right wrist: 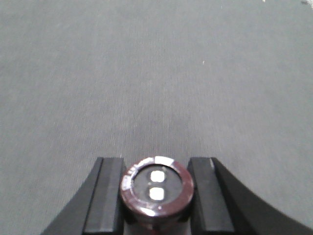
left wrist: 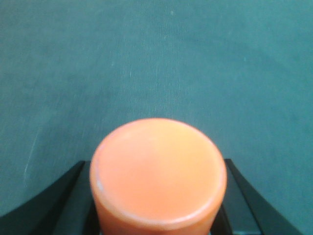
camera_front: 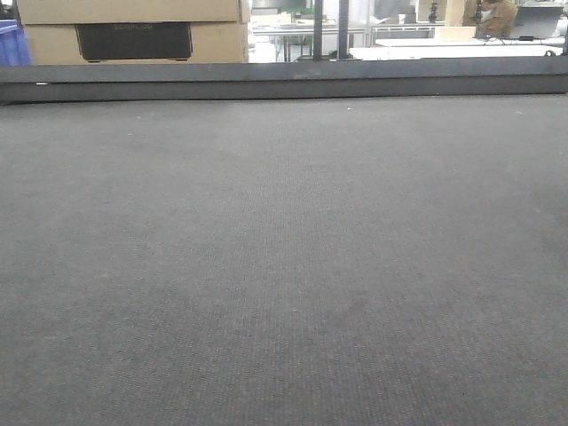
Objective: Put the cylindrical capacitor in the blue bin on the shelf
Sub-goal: 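Lift both held cylinders off the table surface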
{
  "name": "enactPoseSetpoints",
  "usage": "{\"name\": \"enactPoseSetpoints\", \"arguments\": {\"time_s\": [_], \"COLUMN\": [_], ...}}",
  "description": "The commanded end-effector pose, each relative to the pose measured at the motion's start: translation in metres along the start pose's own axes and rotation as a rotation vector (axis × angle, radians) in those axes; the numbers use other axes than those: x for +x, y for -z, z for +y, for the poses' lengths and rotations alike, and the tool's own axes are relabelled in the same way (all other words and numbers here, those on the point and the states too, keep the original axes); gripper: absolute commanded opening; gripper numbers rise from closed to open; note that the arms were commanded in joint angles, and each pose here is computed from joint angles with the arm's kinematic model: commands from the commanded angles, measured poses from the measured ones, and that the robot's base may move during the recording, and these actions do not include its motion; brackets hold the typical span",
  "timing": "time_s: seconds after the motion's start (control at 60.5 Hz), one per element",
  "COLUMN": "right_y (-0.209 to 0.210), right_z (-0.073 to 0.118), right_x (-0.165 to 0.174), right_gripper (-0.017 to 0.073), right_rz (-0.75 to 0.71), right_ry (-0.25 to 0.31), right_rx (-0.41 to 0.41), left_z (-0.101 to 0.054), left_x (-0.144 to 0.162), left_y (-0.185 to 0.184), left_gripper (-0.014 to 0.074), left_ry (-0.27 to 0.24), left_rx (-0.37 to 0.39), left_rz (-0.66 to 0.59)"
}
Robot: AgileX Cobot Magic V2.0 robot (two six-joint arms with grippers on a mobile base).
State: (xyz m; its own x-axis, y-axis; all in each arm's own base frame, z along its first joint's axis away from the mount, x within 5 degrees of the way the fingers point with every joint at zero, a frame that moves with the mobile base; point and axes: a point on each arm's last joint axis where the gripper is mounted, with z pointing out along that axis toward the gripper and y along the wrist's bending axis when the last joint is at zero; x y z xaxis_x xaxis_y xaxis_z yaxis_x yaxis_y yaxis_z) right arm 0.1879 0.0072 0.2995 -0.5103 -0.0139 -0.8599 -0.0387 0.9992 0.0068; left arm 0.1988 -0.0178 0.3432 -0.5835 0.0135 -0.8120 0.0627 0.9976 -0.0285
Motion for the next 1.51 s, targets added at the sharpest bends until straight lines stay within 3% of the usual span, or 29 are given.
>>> {"name": "enactPoseSetpoints", "arguments": {"time_s": [0.0,0.347,0.529,1.489], "right_y": [0.019,0.100,0.123,0.127], "right_z": [0.001,0.007,0.007,0.007], "right_x": [-0.002,-0.015,-0.030,-0.034], "right_gripper": [-0.0148,-0.0148,-0.0148,-0.0148], "right_rz": [-0.054,-0.330,-0.391,-0.420], "right_ry": [0.001,0.034,0.034,0.033], "right_rx": [-0.003,-0.051,-0.055,-0.055], "left_z": [-0.001,0.000,0.000,-0.001], "left_x": [0.010,0.017,0.018,0.018], "left_y": [0.017,0.063,0.076,0.083], "left_gripper": [-0.0111,-0.0111,-0.0111,-0.0111], "left_ry": [-0.002,-0.001,-0.001,-0.008], "left_rx": [0.009,0.015,0.017,0.030], "left_rz": [-0.048,-0.197,-0.252,-0.287]}}
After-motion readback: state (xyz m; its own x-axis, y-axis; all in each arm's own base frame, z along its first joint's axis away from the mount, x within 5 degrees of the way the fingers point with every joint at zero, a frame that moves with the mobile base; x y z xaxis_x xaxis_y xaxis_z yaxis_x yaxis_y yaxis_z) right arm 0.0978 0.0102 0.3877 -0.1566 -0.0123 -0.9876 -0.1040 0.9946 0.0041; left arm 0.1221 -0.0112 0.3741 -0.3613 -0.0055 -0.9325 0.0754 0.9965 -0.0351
